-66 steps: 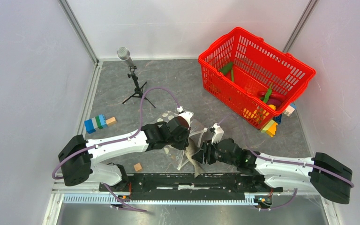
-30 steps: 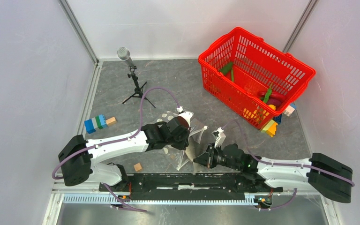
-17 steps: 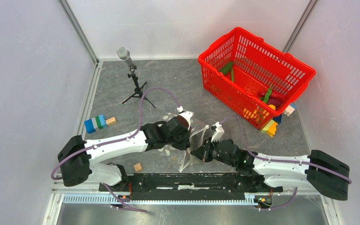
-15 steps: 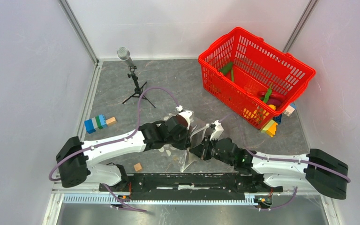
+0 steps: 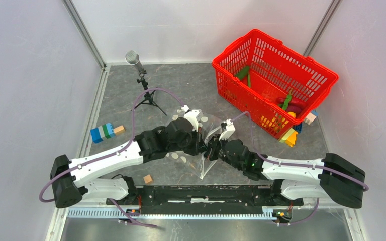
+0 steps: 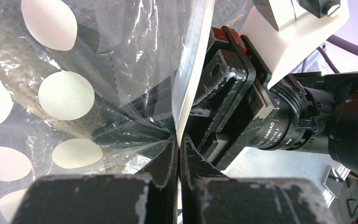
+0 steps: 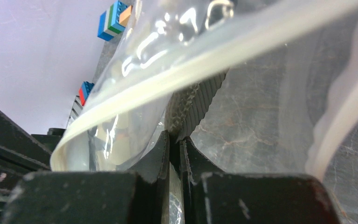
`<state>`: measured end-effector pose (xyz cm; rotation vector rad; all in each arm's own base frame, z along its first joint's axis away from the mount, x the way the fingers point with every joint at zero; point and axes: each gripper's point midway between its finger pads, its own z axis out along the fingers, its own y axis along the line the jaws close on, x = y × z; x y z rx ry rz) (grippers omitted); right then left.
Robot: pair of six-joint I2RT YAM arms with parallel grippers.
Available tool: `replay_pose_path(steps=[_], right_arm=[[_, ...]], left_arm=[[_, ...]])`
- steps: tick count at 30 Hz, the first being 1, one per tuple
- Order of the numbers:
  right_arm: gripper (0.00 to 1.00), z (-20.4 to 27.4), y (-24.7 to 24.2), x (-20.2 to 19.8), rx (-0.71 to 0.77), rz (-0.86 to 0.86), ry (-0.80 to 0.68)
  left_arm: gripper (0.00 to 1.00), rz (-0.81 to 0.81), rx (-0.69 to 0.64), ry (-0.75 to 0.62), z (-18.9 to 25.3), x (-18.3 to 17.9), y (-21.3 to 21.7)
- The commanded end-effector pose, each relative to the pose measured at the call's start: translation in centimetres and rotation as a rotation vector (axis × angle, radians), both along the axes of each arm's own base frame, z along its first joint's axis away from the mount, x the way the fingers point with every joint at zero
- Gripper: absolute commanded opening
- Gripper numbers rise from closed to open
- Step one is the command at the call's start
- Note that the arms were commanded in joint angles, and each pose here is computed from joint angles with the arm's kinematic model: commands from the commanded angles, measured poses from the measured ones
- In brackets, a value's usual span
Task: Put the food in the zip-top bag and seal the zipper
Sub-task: Place the fake fish in the zipper food storage bag.
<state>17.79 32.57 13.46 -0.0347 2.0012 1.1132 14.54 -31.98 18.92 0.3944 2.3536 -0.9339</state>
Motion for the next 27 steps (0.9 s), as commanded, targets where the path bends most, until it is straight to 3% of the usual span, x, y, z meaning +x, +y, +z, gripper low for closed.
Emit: replay_pose_path(steps=[1, 5, 9, 14, 18, 27], right_arm=[[0.12, 4.2, 1.2, 0.5, 0.095, 0.031, -0.117], [0.15, 4.3, 1.5, 0.5, -0.019, 0.071, -0.126], [0.33, 4.6, 1.5, 0.0, -0.081, 0.124, -0.147], [0.44, 6.9, 2.2, -1.7, -0.071, 0.252, -0.216], [0.56, 9.6, 1.3, -2.3, -0.061, 0.279, -0.292], [0.59, 13.4, -1.8, -2.8, -0.148, 0.281, -0.397]], left_arm=[[0.02, 0.036, -0.092, -0.024, 2.5, 0.1, 0.0], [0.02, 0.097, -0.096, -0.064, 2.6, 1.1, 0.9], [0.02, 0.111, -0.138, -0.065, 3.5, 1.5, 1.0], [0.02, 0.101, -0.259, -0.015, 4.9, 2.6, 0.9], [0.02, 0.182, -0.291, -0.068, 6.7, 5.1, 3.6], [0.02, 0.284, -0.254, -0.085, 5.2, 6.5, 6.3]])
